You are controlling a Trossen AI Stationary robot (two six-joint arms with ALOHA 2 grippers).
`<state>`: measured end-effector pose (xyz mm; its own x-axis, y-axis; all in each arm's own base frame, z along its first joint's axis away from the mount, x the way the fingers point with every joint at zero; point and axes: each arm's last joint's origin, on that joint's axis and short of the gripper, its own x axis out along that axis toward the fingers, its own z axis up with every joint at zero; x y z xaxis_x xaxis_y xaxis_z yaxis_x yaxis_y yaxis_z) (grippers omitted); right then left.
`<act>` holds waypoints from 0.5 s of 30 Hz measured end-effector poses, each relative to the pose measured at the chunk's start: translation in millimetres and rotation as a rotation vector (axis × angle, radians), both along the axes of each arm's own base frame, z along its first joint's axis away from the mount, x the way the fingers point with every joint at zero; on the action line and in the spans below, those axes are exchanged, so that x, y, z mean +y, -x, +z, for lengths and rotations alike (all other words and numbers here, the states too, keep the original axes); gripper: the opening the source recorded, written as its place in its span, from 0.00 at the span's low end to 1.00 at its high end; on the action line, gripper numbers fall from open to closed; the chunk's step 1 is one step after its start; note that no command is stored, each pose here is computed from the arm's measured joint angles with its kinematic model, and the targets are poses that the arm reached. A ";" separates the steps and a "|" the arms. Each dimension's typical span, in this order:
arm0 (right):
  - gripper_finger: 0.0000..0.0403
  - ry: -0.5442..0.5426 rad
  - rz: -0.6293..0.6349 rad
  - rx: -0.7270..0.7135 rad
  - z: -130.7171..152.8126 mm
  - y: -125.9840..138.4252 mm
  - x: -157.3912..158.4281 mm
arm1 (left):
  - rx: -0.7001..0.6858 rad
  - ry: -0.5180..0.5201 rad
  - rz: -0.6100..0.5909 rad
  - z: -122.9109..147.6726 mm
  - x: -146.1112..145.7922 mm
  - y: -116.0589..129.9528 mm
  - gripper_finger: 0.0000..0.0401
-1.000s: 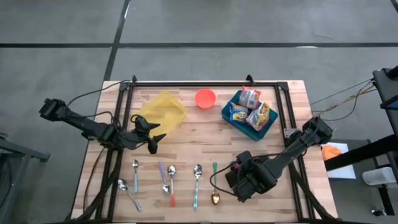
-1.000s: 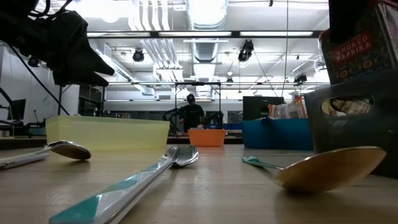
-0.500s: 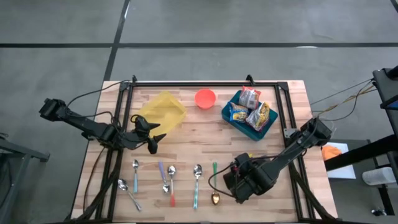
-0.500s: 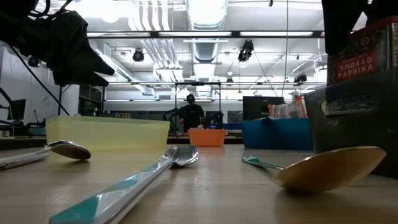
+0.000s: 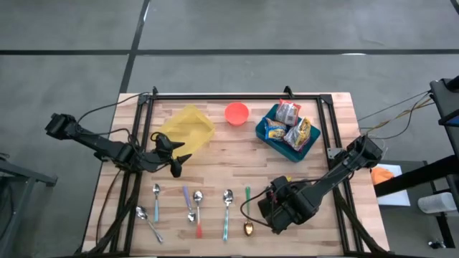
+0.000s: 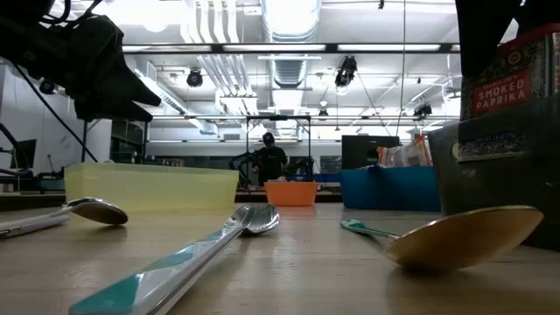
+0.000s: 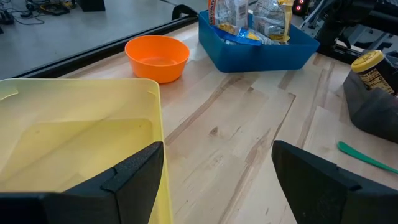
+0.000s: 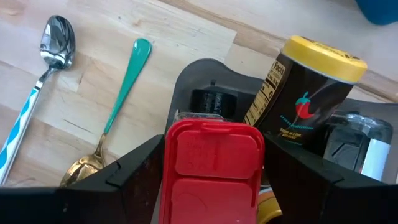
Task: Pick & Place Food Item
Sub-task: Put the red seasoning can into the black bin
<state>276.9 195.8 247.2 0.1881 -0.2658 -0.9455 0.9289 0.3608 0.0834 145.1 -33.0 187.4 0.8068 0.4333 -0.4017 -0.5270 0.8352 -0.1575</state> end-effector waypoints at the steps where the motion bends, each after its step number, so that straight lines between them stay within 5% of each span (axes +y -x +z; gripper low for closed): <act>1: 0.65 -0.006 0.000 0.005 0.0 0.1 0.2 | 0.000 0.000 0.000 0.0 -0.1 0.0 0.75; 15: 0.65 -0.012 0.020 0.011 -0.3 -0.4 0.5 | -0.001 0.002 0.001 -0.1 0.0 0.0 0.75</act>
